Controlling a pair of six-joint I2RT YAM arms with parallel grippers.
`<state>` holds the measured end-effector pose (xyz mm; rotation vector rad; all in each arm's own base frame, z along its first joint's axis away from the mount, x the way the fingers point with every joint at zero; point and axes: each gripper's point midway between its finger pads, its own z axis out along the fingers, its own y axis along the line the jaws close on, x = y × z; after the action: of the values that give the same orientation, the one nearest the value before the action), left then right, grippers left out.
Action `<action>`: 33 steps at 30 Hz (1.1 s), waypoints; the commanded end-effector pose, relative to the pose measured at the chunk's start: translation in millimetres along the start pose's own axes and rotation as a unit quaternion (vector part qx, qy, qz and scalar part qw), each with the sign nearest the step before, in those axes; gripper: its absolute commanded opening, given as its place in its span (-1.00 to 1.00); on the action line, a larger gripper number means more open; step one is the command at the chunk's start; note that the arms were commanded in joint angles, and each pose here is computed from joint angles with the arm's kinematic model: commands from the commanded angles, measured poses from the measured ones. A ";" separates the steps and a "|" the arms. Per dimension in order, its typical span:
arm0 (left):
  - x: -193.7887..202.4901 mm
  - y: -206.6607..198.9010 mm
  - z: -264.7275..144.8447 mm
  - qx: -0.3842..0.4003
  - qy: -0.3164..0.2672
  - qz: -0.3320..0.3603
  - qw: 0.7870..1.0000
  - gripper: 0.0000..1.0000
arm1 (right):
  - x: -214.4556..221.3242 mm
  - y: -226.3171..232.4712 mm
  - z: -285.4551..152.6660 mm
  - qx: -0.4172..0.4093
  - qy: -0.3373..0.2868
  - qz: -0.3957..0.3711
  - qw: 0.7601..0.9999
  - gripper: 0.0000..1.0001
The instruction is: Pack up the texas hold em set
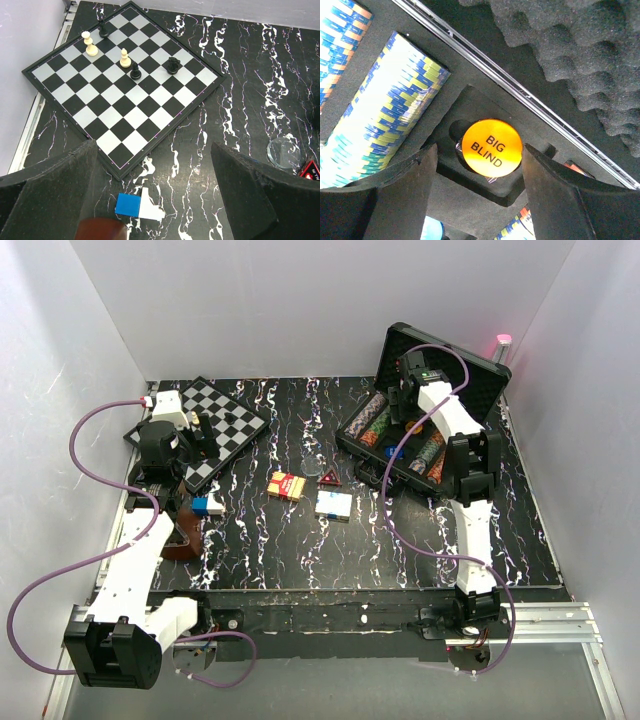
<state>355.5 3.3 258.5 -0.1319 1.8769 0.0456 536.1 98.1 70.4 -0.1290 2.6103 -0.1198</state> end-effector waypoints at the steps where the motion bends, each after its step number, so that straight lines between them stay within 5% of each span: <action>1: -1.5 1.2 -5.6 -0.002 -0.006 0.005 1.000 0.96 | -5.4 3.9 -8.4 0.016 -0.013 -0.032 0.999 0.51; 19: -4.1 1.2 -8.0 -0.001 -0.012 0.005 1.000 0.96 | 24.7 30.3 -1.9 -0.050 0.060 0.072 0.994 0.64; 33: -6.4 -0.6 -10.4 0.002 -0.016 0.004 1.000 0.96 | -20.0 35.5 -49.1 -0.094 -0.038 0.085 0.991 0.51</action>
<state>353.0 2.8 264.1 -0.1304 1.8600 0.0424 532.0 100.9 68.1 0.0811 2.6142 0.0139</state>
